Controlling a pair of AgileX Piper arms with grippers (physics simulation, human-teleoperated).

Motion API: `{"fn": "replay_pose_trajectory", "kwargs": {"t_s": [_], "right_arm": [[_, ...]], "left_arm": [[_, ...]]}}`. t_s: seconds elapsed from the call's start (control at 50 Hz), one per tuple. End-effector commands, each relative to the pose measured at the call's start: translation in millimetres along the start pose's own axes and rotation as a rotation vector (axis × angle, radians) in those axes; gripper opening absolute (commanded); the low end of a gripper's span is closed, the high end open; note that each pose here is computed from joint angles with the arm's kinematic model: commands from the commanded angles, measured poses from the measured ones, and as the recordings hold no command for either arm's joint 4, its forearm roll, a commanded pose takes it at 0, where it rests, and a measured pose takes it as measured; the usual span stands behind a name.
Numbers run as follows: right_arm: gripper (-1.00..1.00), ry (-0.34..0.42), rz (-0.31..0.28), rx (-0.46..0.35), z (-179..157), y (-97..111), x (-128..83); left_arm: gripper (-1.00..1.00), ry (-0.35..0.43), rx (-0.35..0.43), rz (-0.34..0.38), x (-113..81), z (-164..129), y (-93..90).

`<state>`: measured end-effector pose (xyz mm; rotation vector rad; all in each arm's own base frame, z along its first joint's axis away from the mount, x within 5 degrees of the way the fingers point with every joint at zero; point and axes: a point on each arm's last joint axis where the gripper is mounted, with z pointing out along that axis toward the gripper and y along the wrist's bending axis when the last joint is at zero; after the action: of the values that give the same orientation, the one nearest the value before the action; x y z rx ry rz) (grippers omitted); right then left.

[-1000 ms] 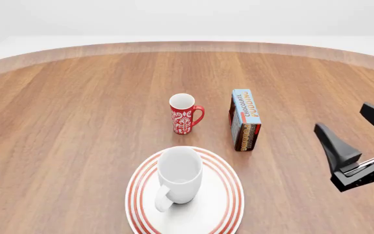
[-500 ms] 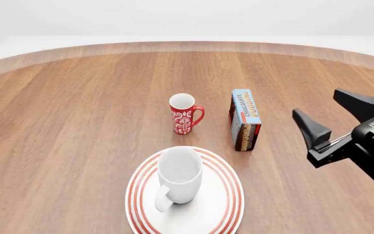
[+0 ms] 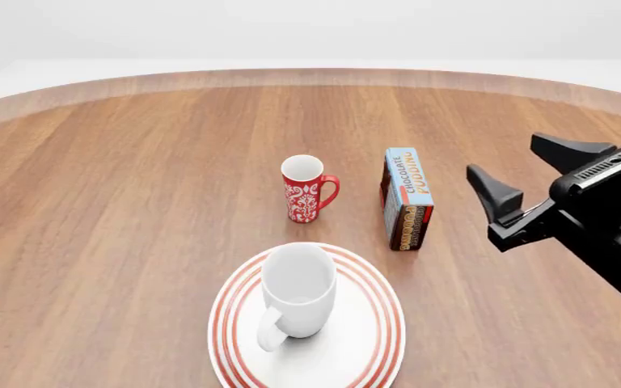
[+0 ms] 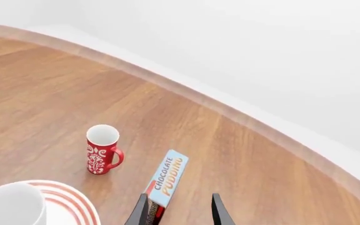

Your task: Pick up the white mug and put it on the plate, and put the chocolate pudding to the right of the plate.

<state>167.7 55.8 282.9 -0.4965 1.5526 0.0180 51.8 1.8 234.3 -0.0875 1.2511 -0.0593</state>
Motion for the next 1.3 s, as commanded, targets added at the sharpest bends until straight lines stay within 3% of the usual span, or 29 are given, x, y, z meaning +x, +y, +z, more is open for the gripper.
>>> {"fn": "replay_pose_trajectory", "kwargs": {"t_s": [0.02,0.18,0.26,0.44,0.54,0.84,1.3], "right_arm": [[1.00,0.015,0.004,-0.002,10,-1,-2],[1.00,0.015,0.010,0.002,16,-4,-8],[1.00,0.028,0.020,-0.006,42,-2,-5],[1.00,0.048,0.037,-0.006,68,-2,-2],[1.00,0.056,0.047,-0.006,62,-4,-6],[1.00,0.082,0.078,-0.011,87,-5,-6],[1.00,0.144,0.176,-0.018,104,-7,-10]], "left_arm": [[1.00,-0.001,0.002,0.000,-0.1,0,-0.1],[1.00,0.000,0.002,-0.002,-0.1,0,-0.1],[1.00,0.000,0.002,-0.003,-0.1,0,-0.1],[1.00,0.000,0.003,-0.004,-0.1,0,-0.2],[1.00,0.000,0.004,-0.005,-0.2,0,-0.2],[1.00,-0.002,0.004,-0.006,-0.2,0,-0.2],[1.00,-0.005,-0.001,-0.011,-0.8,0,0.0]]}}
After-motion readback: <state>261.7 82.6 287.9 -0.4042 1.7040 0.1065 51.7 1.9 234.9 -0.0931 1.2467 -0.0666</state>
